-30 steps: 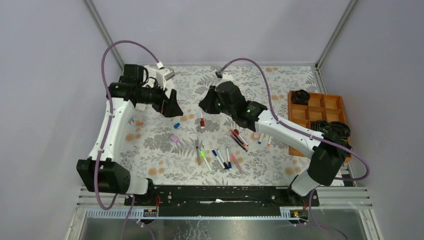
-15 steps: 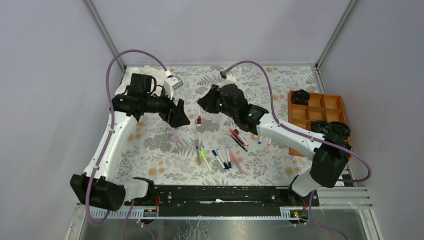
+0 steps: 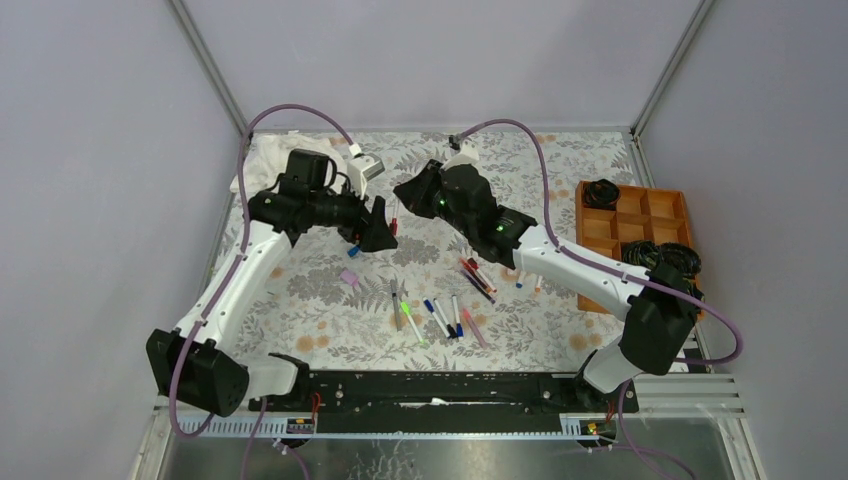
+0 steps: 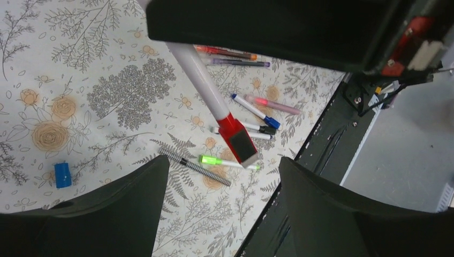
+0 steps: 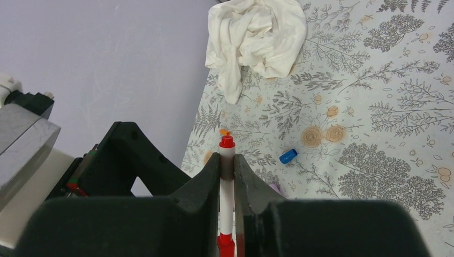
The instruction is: Open the pen caps
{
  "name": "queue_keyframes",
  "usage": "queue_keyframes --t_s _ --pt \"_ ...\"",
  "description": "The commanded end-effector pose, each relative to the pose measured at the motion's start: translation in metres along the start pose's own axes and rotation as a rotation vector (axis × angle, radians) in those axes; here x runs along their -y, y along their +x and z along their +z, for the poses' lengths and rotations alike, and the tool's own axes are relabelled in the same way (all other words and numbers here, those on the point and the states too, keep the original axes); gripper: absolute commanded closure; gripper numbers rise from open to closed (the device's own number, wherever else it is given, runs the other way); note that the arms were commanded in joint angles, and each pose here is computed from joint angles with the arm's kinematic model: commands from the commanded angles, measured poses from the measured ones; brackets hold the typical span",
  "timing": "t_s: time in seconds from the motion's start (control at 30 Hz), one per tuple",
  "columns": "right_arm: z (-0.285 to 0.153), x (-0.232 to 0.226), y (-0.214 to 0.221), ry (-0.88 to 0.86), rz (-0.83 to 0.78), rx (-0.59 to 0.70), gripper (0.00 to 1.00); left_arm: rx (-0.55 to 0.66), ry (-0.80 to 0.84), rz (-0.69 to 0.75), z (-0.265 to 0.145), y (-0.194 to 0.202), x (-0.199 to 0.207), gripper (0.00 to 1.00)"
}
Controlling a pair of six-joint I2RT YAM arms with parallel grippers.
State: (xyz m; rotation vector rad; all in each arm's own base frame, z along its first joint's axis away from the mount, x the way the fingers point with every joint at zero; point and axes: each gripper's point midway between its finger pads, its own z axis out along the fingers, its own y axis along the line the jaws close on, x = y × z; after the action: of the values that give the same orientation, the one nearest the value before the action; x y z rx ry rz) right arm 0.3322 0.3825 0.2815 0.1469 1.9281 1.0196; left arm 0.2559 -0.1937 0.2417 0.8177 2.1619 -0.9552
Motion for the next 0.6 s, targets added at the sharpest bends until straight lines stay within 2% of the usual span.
queue_keyframes --t_s 0.0,0.27,0.5,0.57 --pt "0.003 -0.018 -0.02 -0.032 0.044 0.077 1.0 0.051 -0.015 0.005 0.008 -0.02 -0.006 0.2" --pt "0.005 -0.016 -0.02 -0.024 0.051 0.082 1.0 0.032 0.038 -0.001 0.018 -0.015 0.002 0.46" --pt "0.003 -0.01 -0.012 -0.011 0.045 0.054 1.0 0.033 0.029 0.016 0.018 -0.017 0.0 0.98" --pt "0.003 -0.006 -0.005 -0.004 0.042 0.021 0.88 0.026 0.022 0.032 0.017 -0.015 -0.001 1.0"
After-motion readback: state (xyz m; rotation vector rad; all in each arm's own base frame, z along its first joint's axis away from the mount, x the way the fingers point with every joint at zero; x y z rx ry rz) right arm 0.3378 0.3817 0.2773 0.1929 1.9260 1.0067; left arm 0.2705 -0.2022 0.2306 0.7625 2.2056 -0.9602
